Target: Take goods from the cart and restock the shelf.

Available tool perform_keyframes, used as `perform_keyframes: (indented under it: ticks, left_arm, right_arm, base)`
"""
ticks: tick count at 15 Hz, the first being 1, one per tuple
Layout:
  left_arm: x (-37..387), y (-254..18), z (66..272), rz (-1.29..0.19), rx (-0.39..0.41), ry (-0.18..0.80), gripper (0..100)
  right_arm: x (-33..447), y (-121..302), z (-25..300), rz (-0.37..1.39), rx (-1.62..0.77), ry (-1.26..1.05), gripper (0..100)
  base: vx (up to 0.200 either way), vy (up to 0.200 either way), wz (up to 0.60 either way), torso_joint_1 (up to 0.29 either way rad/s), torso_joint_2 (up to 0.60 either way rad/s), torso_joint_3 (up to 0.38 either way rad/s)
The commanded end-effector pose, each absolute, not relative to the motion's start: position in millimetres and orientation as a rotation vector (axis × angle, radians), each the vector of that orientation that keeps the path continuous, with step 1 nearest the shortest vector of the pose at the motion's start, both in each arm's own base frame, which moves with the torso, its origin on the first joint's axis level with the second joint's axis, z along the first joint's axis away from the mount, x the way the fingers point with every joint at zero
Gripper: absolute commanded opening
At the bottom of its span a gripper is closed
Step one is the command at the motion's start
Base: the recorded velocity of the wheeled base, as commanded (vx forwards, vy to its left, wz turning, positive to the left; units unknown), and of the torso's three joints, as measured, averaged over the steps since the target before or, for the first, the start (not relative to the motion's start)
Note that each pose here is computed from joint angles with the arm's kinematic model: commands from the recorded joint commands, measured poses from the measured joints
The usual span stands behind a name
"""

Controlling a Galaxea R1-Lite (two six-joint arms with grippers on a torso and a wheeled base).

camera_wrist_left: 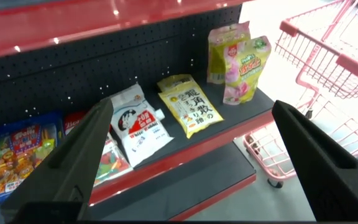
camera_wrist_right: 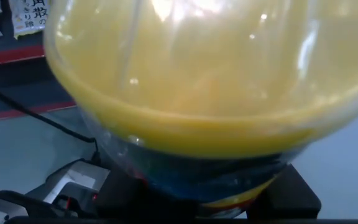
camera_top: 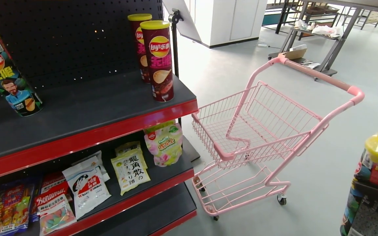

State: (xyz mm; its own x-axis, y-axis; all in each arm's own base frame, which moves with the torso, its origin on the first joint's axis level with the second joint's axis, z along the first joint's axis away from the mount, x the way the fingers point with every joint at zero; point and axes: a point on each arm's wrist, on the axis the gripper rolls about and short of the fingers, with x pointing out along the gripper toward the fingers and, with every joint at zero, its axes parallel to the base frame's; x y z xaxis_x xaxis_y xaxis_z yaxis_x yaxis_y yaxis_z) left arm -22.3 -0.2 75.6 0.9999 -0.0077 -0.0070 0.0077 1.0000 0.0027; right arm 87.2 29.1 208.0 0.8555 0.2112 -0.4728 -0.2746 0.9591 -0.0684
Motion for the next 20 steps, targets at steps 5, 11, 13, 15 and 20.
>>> perform_keyframes:
  ticks: [5,11,13,15,20]
  left_arm:
    - [-22,0,76,-0.006,0.003,0.008,100]
    - [-23,0,76,-0.006,0.003,0.003,100]
    - [-23,0,76,-0.006,0.003,0.003,100]
    - [-23,0,76,-0.006,0.003,0.003,100]
    - [-23,0,76,-0.003,0.002,0.003,100]
  right_arm:
    - [88,31,209,0.317,-0.147,0.477,0]
    - [118,45,216,0.464,-0.142,0.423,0]
    - [129,49,218,0.464,-0.148,0.419,0]
    - [138,51,214,0.464,-0.202,0.443,0]
    - [137,50,210,0.454,-0.205,0.456,0]
  base:
    - [0.0,0.0,0.0,0.213,-0.57,-0.364]
    - [0.0,0.0,0.0,0.164,-0.4,-0.243]
    - [0.0,0.0,0.0,0.164,-0.36,-0.212]
    - [0.0,0.0,0.0,0.149,-0.35,-0.203]
    - [0.0,0.0,0.48,0.015,-0.03,-0.02]
